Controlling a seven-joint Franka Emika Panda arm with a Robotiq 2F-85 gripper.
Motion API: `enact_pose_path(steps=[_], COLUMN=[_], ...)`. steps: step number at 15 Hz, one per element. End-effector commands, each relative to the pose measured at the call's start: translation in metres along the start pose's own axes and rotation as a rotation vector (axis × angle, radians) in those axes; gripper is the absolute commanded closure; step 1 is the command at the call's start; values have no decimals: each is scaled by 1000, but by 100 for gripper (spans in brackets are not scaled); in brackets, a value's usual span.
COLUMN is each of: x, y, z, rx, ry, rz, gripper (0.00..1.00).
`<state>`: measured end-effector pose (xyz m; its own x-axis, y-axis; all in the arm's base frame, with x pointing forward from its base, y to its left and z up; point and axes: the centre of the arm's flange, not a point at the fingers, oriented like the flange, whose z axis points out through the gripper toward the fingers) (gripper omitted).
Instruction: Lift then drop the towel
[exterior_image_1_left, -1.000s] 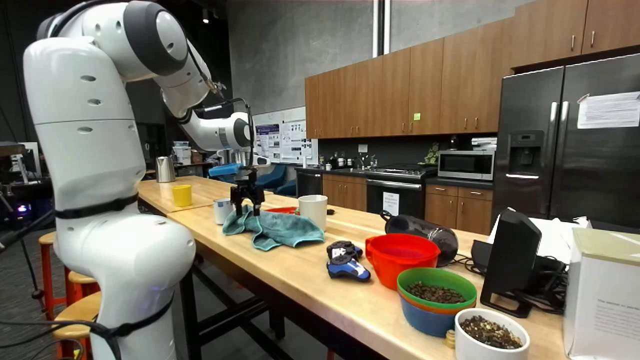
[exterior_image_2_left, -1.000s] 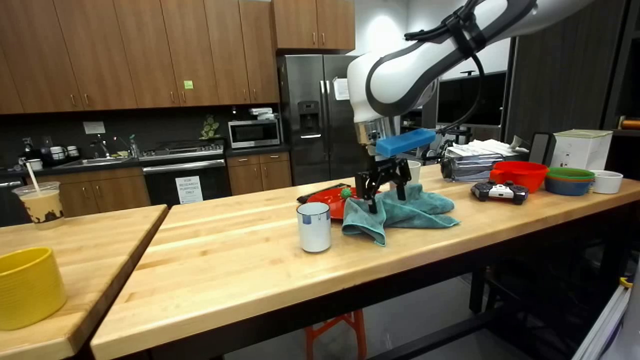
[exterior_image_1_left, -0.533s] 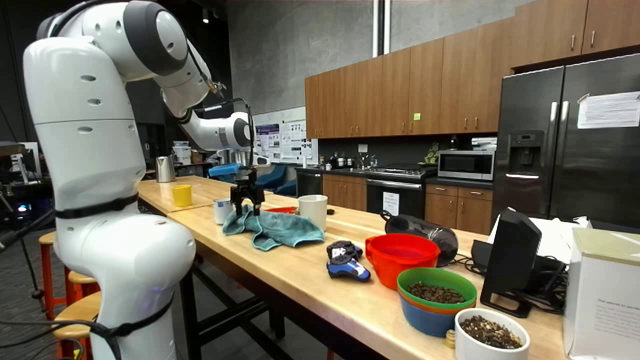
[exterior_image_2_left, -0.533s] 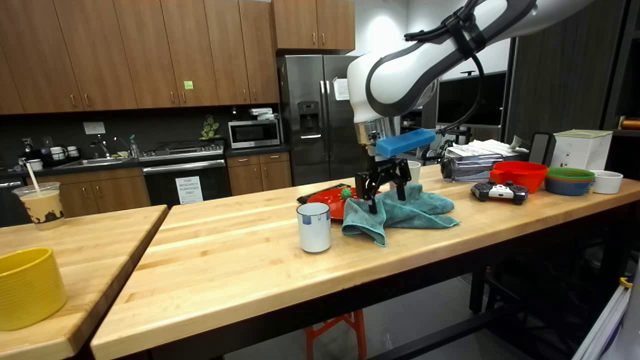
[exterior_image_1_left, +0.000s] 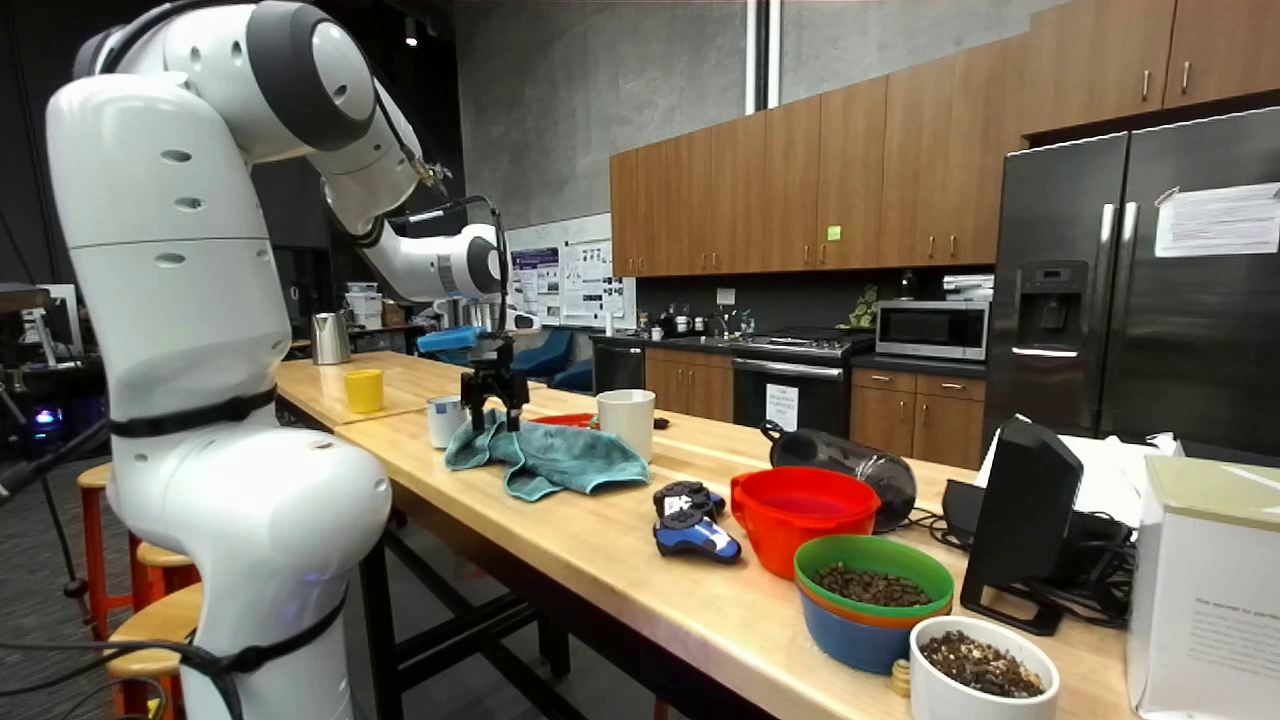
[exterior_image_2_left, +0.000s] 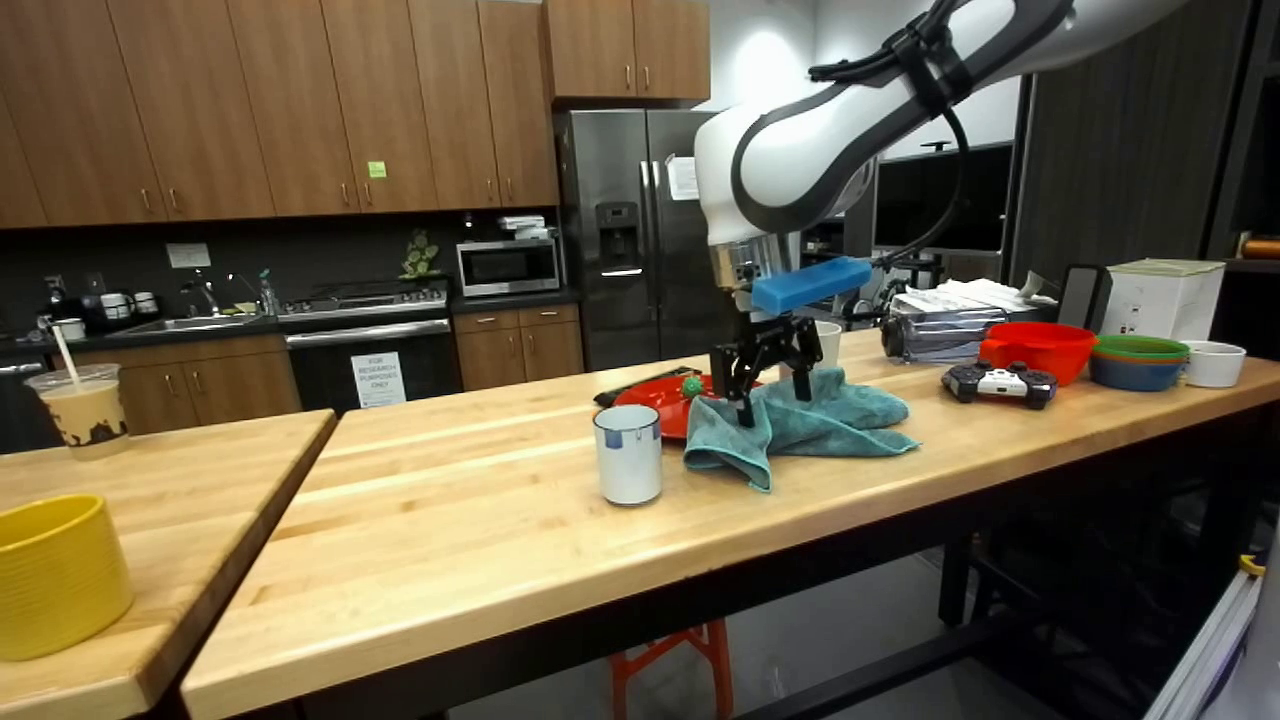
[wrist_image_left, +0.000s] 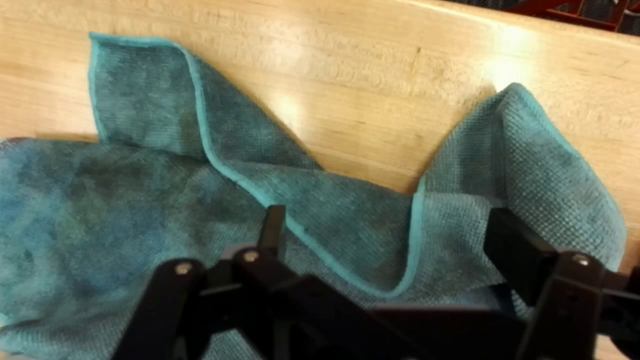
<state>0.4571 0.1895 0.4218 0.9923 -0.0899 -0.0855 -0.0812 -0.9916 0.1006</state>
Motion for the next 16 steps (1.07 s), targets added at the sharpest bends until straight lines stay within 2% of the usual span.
enact_pose_path(steps=[1, 5, 6, 12, 13, 14, 16], x=[-3, -7, -1, 2, 3, 3, 4], y=[1, 2, -8, -25, -29, -31, -37], z=[1, 4, 16, 42, 46, 50, 55], rx=[-3, -24, -33, -115, -127, -133, -142], ry=[9, 24, 32, 141, 156, 169, 185], rz=[4, -2, -8, -44, -55, -63, -74], gripper=[0, 0, 0, 0, 25, 27, 39])
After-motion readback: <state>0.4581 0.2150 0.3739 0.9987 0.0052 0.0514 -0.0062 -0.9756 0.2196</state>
